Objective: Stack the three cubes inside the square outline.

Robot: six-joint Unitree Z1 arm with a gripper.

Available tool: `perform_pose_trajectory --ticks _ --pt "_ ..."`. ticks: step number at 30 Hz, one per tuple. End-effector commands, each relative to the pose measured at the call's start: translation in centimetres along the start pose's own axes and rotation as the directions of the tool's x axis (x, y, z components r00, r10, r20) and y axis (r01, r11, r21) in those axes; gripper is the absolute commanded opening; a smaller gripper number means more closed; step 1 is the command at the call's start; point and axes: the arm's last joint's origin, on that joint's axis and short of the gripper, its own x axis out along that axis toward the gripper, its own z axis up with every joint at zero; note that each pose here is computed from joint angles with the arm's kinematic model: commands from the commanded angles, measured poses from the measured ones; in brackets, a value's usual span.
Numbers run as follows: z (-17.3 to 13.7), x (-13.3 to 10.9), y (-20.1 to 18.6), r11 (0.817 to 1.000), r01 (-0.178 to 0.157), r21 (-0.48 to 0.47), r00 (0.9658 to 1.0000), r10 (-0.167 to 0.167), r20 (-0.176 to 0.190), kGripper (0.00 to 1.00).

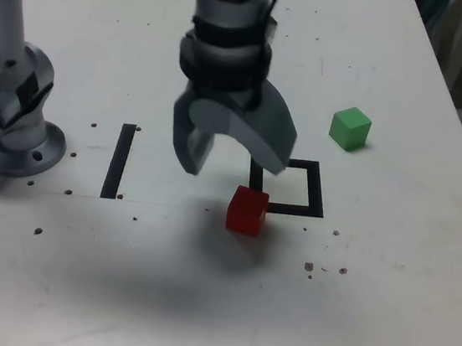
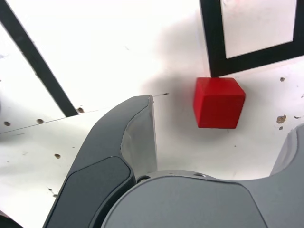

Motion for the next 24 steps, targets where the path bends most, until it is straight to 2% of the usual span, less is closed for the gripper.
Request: perform_pose_trajectory --ticks 1,11,15,19,24 --pt "0.8 0.5 -0.6 1.0 -0.002 0.014 1.0 0.002 -0.008 0.95" --pt "2.3 2.4 -1.4 1.0 -0.007 0.025 0.9988 0.008 -0.048 0.94" --pt "2.7 3.3 -1.4 1.0 -0.022 -0.001 0.9978 0.022 -0.062 0.92" --pt "2.8 3.5 -1.3 0.999 -0.041 -0.033 0.9972 0.039 -0.063 0.87" --pt "3.0 3.7 -1.4 0.999 -0.041 -0.035 0.9978 0.039 -0.054 0.82"
